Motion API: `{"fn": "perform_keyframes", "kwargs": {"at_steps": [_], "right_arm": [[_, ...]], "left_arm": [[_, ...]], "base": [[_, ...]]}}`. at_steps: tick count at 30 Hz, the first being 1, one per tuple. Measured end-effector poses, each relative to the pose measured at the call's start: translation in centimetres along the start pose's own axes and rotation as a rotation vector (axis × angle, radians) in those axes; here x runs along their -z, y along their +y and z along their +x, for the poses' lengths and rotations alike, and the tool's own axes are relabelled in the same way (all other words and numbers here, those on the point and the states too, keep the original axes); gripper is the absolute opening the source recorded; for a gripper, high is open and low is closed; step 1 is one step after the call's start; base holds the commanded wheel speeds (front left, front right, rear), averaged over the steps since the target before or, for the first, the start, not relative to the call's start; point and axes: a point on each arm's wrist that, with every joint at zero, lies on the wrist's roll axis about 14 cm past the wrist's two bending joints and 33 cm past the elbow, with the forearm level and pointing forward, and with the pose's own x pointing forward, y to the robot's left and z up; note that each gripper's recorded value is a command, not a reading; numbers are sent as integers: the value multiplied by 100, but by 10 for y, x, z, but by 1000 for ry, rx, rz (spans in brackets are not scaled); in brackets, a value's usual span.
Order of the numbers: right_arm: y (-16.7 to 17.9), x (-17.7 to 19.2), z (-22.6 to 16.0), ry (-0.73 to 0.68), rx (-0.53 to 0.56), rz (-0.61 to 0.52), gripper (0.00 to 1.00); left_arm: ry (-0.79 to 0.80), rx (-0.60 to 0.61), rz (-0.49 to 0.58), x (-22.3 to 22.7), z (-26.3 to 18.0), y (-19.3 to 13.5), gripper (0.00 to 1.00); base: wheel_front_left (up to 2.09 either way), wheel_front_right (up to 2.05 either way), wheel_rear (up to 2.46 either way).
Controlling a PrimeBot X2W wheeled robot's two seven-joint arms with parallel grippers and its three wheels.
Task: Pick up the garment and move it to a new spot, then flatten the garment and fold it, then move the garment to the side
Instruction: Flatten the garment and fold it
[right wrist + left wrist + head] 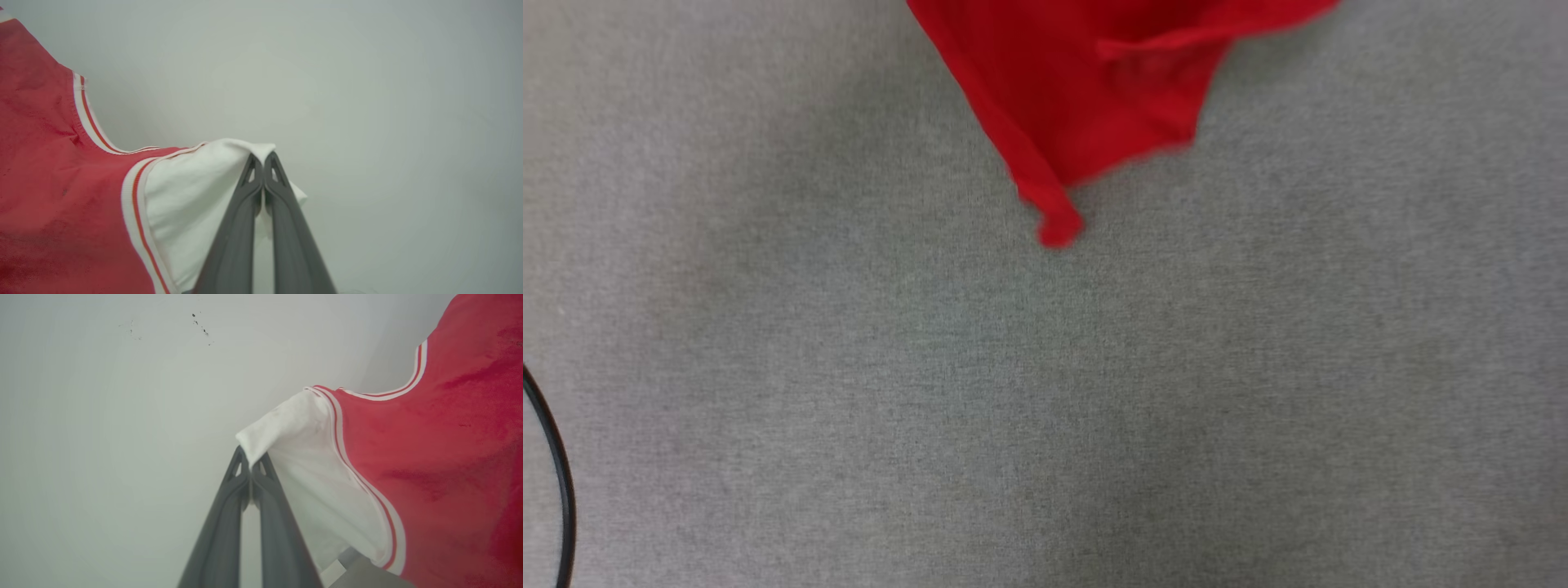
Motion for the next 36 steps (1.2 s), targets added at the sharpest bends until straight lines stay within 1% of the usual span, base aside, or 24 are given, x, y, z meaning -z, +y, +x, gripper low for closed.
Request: {"fn": "perform_keyframes", "kwargs": {"at_steps": [5, 10, 14, 16, 20, 23, 26, 31, 34, 36], "right_arm": [[-13, -13, 27, -56, 52, -49, 0], [-21, -29, 46, -116, 89, -78, 0], [-13, -29, 61, -125, 83, -98, 0], [-8, -27, 67, -132, 75, -97, 0], [5, 0, 79, -86, 50, -115, 0], [20, 29, 85, -44, 16, -114, 0], [33, 60, 84, 4, -10, -89, 0], [61, 99, 71, 52, -62, -8, 0], [81, 124, 55, 88, -88, 72, 0], [94, 137, 44, 111, -107, 99, 0]], "left_arm": [[-43, -64, 42, -2, 22, 23, 0], [-99, -97, 54, -12, 40, 37, 0], [-130, -106, 46, -11, 51, 41, 0], [-126, -111, 39, -3, 56, 42, 0], [-101, -118, 18, 22, 64, 42, 0], [-70, -104, 3, 48, 70, 34, 0], [-25, -80, -25, 78, 70, 21, 0], [24, -28, -75, 113, 59, -9, 0], [68, 2, -122, 137, 46, -28, 0], [90, 15, -162, 152, 35, -41, 0]], "base": [[0, 0, 0], [0, 0, 0], [0, 0, 0], [0, 0, 0], [0, 0, 0], [0, 0, 0], [0, 0, 0], [0, 0, 0], [0, 0, 0], [0, 0, 0]]}}
